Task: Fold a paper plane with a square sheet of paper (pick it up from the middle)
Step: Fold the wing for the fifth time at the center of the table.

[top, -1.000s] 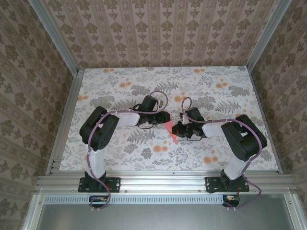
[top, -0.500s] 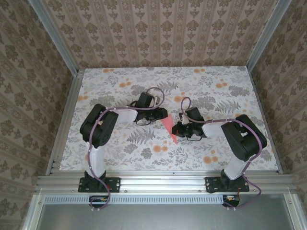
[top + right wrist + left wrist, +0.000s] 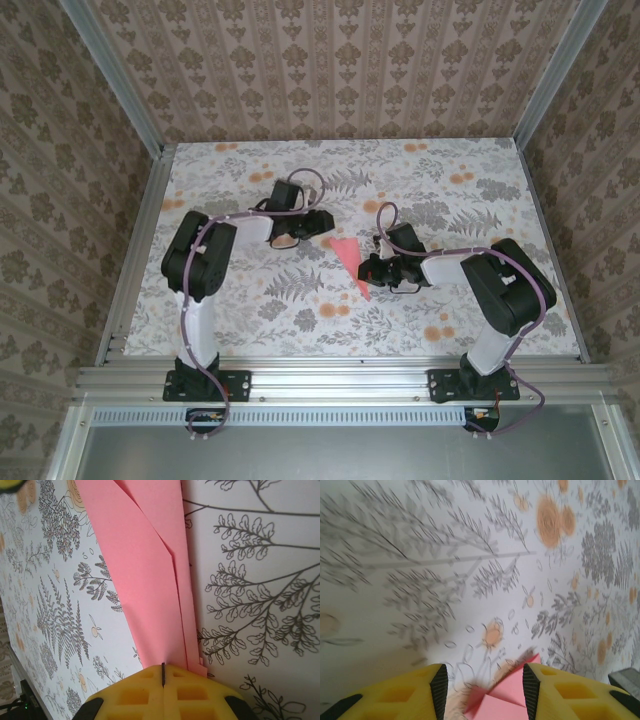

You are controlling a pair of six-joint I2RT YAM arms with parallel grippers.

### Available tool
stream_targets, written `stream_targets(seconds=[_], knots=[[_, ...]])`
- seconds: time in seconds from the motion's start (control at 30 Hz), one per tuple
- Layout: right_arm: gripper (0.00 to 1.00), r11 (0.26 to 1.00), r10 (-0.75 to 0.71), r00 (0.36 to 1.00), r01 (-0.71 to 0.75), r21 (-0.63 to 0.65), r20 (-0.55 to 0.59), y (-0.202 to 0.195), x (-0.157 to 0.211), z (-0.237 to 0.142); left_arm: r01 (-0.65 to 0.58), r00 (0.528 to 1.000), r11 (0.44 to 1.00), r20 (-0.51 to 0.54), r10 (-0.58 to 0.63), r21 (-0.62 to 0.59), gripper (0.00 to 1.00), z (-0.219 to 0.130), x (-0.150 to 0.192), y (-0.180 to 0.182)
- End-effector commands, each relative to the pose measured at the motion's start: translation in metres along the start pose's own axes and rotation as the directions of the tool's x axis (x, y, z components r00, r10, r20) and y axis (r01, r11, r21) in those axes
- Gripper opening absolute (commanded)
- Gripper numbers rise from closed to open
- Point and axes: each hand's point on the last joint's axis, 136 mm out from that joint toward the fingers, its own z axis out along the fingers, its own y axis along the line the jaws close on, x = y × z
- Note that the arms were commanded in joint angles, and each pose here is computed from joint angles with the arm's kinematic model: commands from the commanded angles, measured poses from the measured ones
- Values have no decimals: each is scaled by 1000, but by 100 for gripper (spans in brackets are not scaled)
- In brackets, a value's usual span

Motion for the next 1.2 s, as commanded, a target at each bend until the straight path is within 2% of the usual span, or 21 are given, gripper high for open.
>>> stream_targets(seconds=[0.0,0.13,0.33,0.67,0.83,1.17], knots=[[1,964,131,984,-98,246,-122,-67,49,5,-42,999,999,20,42,22,47,-16,-15,-14],[1,974,132,984,-107,199,-120,-55,46,4,-66,997,997,35,66,26,48,-32,-13,-36],[1,982,143,983,-127,139,-112,-39,47,0,-123,992,992,34,123,0,48,-51,16,-69],[2,978,191,978,-182,104,-85,-29,72,-5,-130,991,991,33,131,-23,48,-56,74,-86],[3,986,144,986,-137,93,-78,-13,66,-14,-148,989,989,26,149,-24,48,-51,89,-99],[9,992,-17,1000,16,129,8,15,35,-47,-98,995,995,32,98,-6,48,-38,95,-96]])
